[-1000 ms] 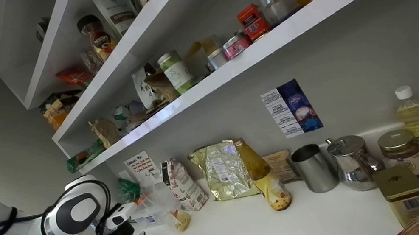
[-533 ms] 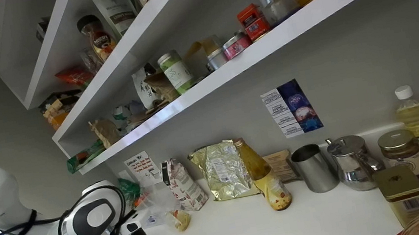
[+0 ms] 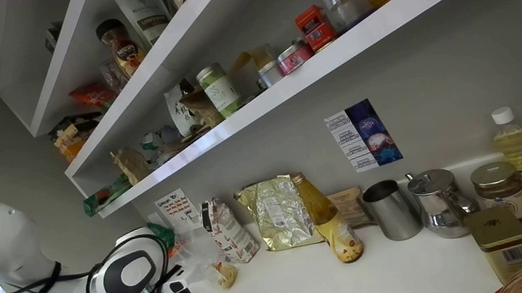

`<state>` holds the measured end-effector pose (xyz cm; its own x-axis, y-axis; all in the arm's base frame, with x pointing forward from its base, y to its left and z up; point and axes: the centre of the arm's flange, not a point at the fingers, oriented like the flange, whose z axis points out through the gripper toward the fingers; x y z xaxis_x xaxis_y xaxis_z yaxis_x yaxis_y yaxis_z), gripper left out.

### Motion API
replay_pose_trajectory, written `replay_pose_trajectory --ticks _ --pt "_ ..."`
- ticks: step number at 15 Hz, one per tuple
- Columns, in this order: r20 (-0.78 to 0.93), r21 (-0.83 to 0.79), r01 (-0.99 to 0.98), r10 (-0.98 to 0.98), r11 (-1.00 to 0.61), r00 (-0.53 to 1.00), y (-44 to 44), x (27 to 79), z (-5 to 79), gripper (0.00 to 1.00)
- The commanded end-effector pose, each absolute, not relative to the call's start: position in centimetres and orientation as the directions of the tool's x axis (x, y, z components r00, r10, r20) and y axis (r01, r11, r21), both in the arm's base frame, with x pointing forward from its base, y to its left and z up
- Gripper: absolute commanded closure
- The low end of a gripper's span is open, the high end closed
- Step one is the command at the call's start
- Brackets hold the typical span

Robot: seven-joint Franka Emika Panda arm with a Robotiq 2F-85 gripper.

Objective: Put the cup on the plate

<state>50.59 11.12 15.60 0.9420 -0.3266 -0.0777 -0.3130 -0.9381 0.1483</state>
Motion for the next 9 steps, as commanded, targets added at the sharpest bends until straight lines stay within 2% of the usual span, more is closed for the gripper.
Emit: replay_pose_trajectory --ticks 1,2,4,5,6,8,9 --pt "-0.078 0.148 -0.312 -0.326 -0.938 0.942 11.2 50.6 15.6 0.69" --pt "-0.080 0.148 -0.313 -0.327 -0.938 0.942 11.1 50.5 15.7 0.43" --pt "-0.082 0.143 -0.315 -0.328 -0.938 0.941 10.9 50.1 16.7 0.35" --pt "-0.078 0.148 -0.312 -0.326 -0.938 0.942 11.2 50.5 15.7 0.27" --pt "-0.077 0.148 -0.312 -0.326 -0.938 0.942 11.2 50.5 15.7 0.46" --pt "-0.078 0.149 -0.312 -0.326 -0.938 0.942 11.1 50.5 15.7 0.30" --pt "-0.078 0.149 -0.312 -0.326 -0.938 0.942 11.2 50.5 15.6 0.27"
